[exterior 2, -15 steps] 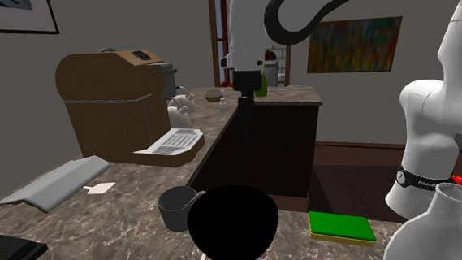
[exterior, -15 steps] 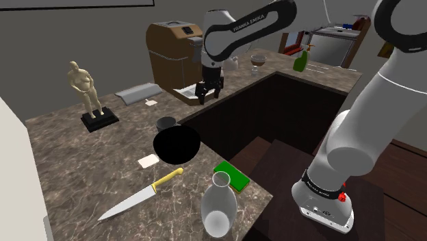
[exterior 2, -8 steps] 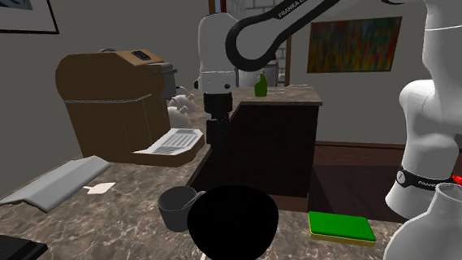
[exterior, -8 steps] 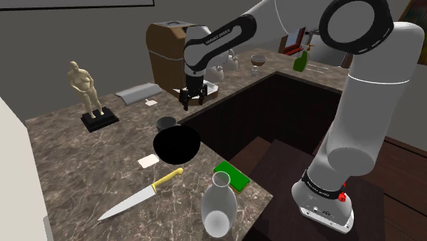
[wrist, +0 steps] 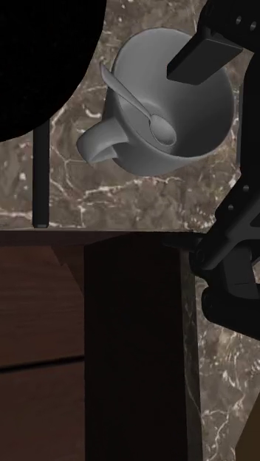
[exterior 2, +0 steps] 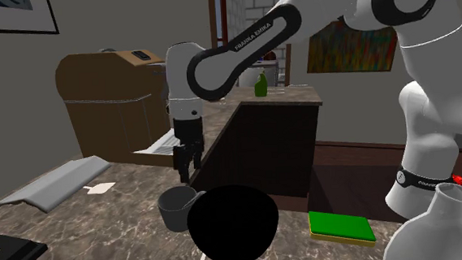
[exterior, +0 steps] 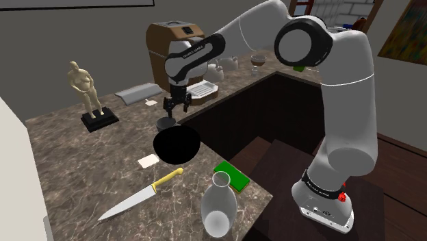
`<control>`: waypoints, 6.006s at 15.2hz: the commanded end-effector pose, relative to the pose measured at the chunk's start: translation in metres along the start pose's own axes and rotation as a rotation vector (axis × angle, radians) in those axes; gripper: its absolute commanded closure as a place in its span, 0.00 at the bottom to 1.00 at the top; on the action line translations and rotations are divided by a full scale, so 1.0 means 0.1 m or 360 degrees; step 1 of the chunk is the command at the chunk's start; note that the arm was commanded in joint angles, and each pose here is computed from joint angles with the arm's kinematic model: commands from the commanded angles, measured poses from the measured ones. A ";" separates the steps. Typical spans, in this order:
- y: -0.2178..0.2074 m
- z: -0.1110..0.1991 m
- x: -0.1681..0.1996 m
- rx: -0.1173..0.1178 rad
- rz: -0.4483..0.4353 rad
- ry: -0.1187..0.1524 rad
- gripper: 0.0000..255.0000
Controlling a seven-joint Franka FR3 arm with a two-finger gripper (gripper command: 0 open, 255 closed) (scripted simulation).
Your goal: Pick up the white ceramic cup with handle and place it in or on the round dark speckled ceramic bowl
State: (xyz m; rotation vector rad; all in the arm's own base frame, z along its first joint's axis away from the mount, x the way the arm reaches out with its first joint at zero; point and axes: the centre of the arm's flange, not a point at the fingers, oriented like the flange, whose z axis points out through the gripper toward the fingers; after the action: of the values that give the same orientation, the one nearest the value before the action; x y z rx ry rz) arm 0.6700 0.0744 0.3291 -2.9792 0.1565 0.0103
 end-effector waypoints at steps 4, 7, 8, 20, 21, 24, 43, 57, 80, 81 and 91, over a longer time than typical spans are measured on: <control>-0.08 0.37 0.29 0.0028 0.0010 -0.0010 0.00; -0.08 0.53 0.29 0.0028 0.0010 -0.0010 0.00; -0.08 0.58 0.29 0.0028 0.0010 -0.0010 0.00; -0.09 0.66 0.29 0.0028 0.0010 -0.0011 1.00; -0.09 0.66 0.29 0.0028 0.0010 -0.0011 1.00; -0.09 0.66 0.28 0.0028 0.0010 -0.0011 1.00; -0.21 -0.12 0.28 0.0028 0.0010 -0.0010 1.00; -0.33 -0.85 0.26 0.0028 0.0010 -0.0010 1.00; -0.83 -0.57 -1.18 0.0028 0.0010 -0.0010 1.00; -0.82 -0.51 -1.18 0.0028 0.0010 -0.0010 1.00; -0.77 -0.23 -1.17 0.0028 0.0010 -0.0010 1.00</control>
State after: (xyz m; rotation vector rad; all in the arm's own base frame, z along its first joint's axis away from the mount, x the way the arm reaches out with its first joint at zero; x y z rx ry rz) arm 0.5616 0.1589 0.3655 -2.9613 0.1647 0.0205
